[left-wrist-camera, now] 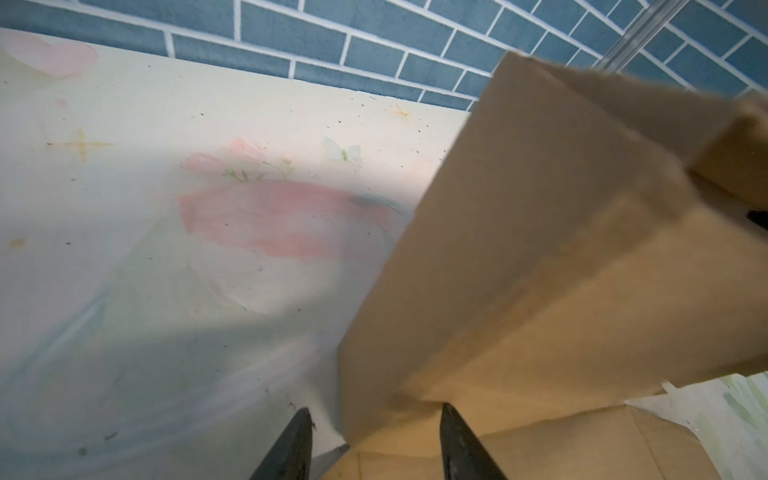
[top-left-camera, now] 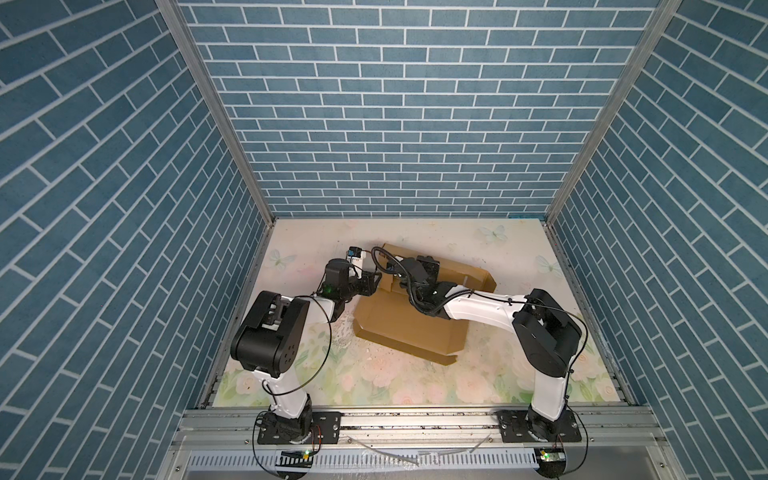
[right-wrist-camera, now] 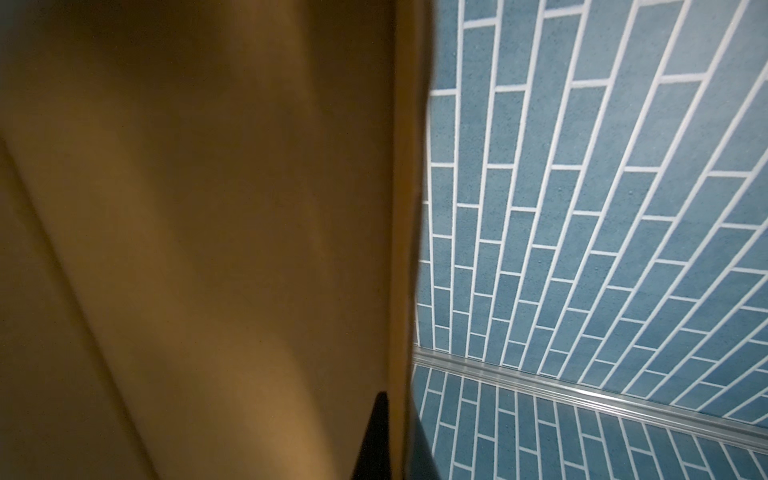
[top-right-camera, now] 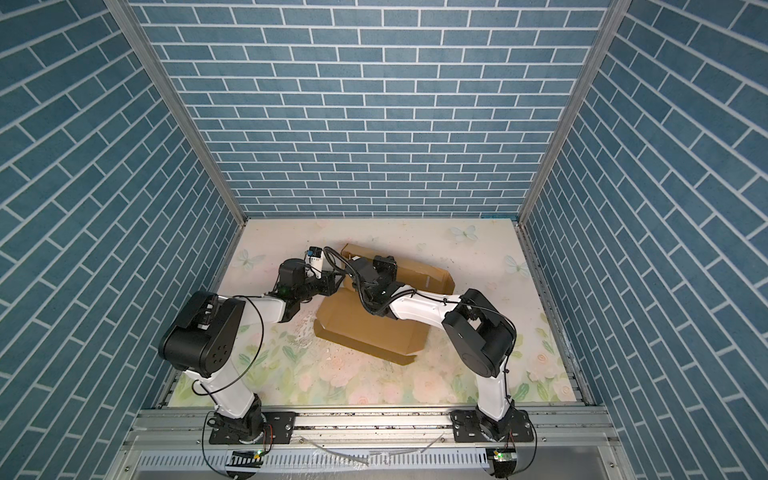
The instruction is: Fold the paper box
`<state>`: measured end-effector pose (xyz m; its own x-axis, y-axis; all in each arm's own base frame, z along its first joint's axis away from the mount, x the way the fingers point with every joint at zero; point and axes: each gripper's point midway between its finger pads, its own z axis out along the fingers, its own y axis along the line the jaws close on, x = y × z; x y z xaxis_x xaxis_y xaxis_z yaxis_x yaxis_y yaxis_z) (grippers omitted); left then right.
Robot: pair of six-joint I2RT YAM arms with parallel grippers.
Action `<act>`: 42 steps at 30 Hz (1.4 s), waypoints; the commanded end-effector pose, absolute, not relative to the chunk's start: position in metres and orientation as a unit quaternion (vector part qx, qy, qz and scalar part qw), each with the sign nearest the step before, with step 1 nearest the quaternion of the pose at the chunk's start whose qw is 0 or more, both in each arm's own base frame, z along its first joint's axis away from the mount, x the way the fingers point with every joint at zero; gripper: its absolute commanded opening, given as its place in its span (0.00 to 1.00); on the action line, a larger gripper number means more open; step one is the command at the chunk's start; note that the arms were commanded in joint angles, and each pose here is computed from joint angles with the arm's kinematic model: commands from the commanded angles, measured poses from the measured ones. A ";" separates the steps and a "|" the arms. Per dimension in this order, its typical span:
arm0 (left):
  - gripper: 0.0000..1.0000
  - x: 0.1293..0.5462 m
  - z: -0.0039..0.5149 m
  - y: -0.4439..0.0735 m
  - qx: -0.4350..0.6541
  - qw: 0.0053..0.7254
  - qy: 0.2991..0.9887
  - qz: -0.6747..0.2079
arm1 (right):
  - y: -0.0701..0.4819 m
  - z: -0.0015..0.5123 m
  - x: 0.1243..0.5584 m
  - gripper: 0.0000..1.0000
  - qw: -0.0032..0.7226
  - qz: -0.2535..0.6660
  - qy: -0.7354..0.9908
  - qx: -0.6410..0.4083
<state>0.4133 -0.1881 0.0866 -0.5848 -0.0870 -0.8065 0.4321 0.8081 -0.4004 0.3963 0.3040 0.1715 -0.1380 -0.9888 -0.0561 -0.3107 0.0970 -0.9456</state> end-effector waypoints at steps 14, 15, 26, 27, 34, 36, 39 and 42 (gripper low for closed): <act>0.49 0.419 0.094 -0.199 0.126 0.459 0.829 -0.293 | 0.313 0.161 0.387 0.00 0.392 -0.410 0.620 -0.543; 0.48 0.420 0.095 -0.199 0.127 0.460 0.829 -0.292 | 0.313 0.161 0.386 0.00 0.392 -0.409 0.619 -0.543; 0.48 0.435 0.103 -0.201 0.137 0.472 0.826 -0.276 | 0.314 0.162 0.385 0.00 0.392 -0.409 0.618 -0.545; 0.48 0.437 0.103 -0.201 0.137 0.471 0.826 -0.277 | 0.315 0.162 0.384 0.00 0.392 -0.408 0.617 -0.546; 0.37 0.441 0.096 -0.204 0.134 0.470 0.825 -0.284 | 0.314 0.163 0.384 0.00 0.390 -0.411 0.617 -0.546; 0.33 0.441 0.095 -0.205 0.135 0.470 0.825 -0.283 | 0.314 0.164 0.384 0.00 0.391 -0.412 0.617 -0.545; 0.26 0.441 0.094 -0.204 0.136 0.472 0.825 -0.280 | 0.314 0.166 0.385 0.02 0.393 -0.414 0.618 -0.541; 0.21 0.441 0.094 -0.204 0.136 0.475 0.824 -0.278 | 0.314 0.168 0.385 0.05 0.395 -0.416 0.618 -0.538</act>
